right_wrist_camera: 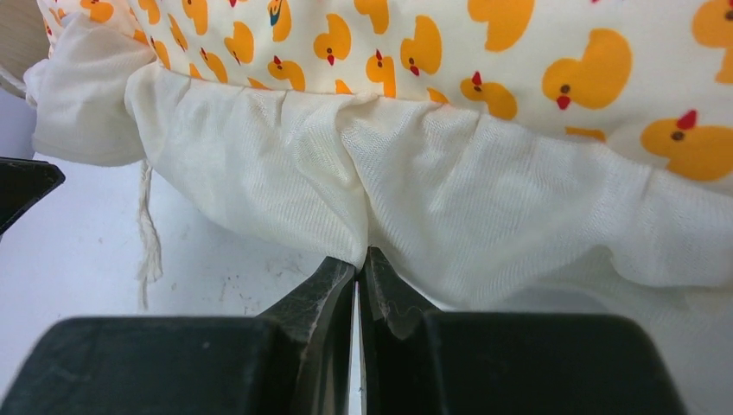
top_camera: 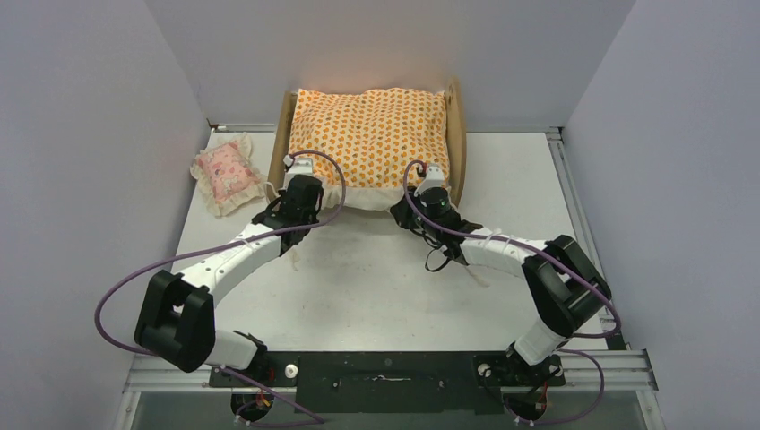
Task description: Set up the pet bed
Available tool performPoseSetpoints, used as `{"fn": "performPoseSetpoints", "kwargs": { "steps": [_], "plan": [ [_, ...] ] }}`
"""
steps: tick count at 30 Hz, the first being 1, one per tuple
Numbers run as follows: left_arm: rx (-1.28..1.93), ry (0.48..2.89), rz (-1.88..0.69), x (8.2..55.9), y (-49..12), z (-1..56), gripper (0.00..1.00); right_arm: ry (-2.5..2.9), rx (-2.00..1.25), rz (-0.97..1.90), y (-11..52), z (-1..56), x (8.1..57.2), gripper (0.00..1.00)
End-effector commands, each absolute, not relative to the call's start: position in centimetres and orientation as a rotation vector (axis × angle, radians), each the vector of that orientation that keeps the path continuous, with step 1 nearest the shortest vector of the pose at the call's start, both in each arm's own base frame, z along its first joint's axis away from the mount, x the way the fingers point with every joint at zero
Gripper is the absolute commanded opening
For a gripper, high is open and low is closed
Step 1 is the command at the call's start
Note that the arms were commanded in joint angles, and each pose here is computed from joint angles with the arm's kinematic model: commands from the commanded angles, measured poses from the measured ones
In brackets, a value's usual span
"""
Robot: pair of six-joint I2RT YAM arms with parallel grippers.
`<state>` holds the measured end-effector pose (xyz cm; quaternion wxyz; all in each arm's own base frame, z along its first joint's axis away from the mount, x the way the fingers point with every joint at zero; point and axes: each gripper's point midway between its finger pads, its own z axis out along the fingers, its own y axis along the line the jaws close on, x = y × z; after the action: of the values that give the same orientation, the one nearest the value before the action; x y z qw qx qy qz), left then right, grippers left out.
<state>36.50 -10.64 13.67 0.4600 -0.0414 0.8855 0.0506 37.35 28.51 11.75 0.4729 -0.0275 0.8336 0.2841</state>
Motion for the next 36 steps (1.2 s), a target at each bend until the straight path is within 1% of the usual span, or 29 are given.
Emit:
{"fn": "performPoseSetpoints", "kwargs": {
  "steps": [1,4,6,7,8,9,10,14,18,22,24,25,26,28,29,33,36],
  "plan": [
    [-0.189,2.137,0.194,35.8,-8.5,15.2,0.0,1.986,-0.074,0.709,27.4,14.2,37.0,0.05],
    [-0.19,2.124,0.165,35.8,-8.7,16.1,0.0,1.991,-0.084,0.696,26.8,14.4,36.9,0.05],
    [-0.172,2.115,0.095,36.2,-9.8,17.3,0.0,1.994,-0.094,0.69,26.6,14.5,36.8,0.05],
    [-0.161,2.115,0.041,36.4,-10.6,17.8,0.03,1.994,-0.099,0.689,26.6,14.5,36.8,0.05],
    [-0.162,2.106,-0.012,36.7,-11.5,18.6,0.17,1.995,-0.103,0.688,26.6,14.5,36.8,0.05],
    [-0.167,2.094,-0.055,37.0,-12.2,19.5,0.33,1.999,-0.107,0.688,26.6,14.3,36.8,0.05],
    [-0.173,2.085,-0.085,37.4,-12.9,20.1,0.39,2.002,-0.109,0.689,26.7,14.2,36.8,0.05],
    [-0.17,2.069,-0.136,39.2,-14.8,21.2,0.52,2.009,-0.111,0.703,27.1,13.7,36.9,0.05],
    [-0.175,2.089,-0.106,40.7,-15.4,19.9,0.54,2.01,-0.114,0.71,27.3,13.6,37.0,0.05],
    [-0.182,2.129,-0.048,41.5,-15.4,17.7,0.53,2.009,-0.117,0.709,27.3,13.6,37.0,0.05],
    [-0.179,2.145,-0.033,41.7,-15.4,16.9,0.49,2.011,-0.115,0.709,27.2,13.5,37.0,0.05],
    [-0.178,2.152,-0.026,41.7,-15.4,16.6,0.45,2.012,-0.114,0.709,27.2,13.5,37.0,0.05],
    [-0.176,2.157,-0.024,41.7,-15.4,16.4,0.34,2.013,-0.113,0.71,27.2,13.5,37.0,0.05],
    [-0.171,2.165,-0.014,41.5,-15.1,16.3,0.07,2.011,-0.113,0.712,27.2,13.6,37.0,0.05],
    [-0.163,2.162,-0.012,41.3,-15.0,16.7,0.0,2.011,-0.112,0.712,27.1,13.6,37.0,0.05],
    [-0.105,2.138,0.018,40.1,-14.0,19.0,0.0,2.004,-0.118,0.704,26.7,14.2,36.9,0.05],
    [-0.067,2.164,0.086,38.9,-12.7,18.8,0.0,2.005,-0.123,0.691,26.2,14.5,36.7,0.05]
  ]
}}
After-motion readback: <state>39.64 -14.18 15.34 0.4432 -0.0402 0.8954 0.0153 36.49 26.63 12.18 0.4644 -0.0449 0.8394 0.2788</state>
